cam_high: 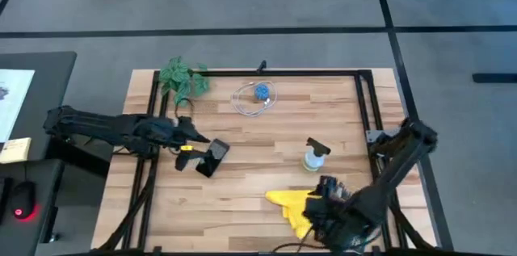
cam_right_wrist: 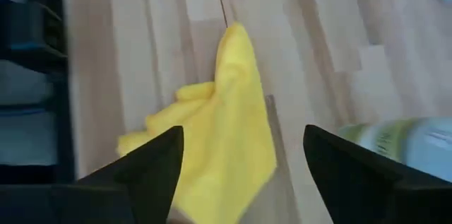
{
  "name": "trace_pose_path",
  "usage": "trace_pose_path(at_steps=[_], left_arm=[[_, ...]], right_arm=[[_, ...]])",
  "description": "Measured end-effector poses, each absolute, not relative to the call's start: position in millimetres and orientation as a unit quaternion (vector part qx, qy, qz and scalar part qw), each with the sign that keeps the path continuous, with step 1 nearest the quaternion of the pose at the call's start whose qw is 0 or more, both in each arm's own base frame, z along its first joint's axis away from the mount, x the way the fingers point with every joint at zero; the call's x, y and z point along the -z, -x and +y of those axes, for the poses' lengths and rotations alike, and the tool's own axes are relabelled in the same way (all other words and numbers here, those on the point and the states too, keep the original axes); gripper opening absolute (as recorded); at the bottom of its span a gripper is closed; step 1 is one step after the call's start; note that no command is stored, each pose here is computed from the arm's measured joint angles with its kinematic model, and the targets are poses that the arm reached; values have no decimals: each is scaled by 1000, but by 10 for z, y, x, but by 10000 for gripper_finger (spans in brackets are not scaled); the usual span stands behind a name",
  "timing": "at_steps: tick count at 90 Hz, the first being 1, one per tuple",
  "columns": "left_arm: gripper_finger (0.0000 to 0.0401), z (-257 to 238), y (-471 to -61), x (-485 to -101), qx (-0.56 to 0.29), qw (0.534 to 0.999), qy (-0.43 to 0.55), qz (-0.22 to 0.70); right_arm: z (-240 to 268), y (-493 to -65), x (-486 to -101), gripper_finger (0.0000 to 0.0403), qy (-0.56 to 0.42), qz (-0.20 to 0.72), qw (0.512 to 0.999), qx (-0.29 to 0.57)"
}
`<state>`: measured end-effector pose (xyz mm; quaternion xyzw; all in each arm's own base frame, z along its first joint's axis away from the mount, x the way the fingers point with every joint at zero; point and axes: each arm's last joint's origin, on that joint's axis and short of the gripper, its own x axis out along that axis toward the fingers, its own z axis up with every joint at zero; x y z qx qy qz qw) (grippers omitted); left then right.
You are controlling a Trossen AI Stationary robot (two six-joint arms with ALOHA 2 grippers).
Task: Apply microfiber cloth
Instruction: Return to Home Position
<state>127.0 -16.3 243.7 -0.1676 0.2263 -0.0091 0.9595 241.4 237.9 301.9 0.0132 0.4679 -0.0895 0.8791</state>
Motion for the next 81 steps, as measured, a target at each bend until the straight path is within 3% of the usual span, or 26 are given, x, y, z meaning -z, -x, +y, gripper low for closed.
trace_pose_path(at_steps=[11,25,81], left_arm=[[237,-184,-1096,-2564,36,968,184,168],[237,-178,-948,-2647,38,975,185,118],[237,-156,-1095,-2280,24,983,173,58]], right_arm=[[2164,-2159,-3236,274,-49,427,899,79],[1808,-1840,-3236,274,-114,383,915,48],[318,-590,-2633,274,-329,139,933,-32]])
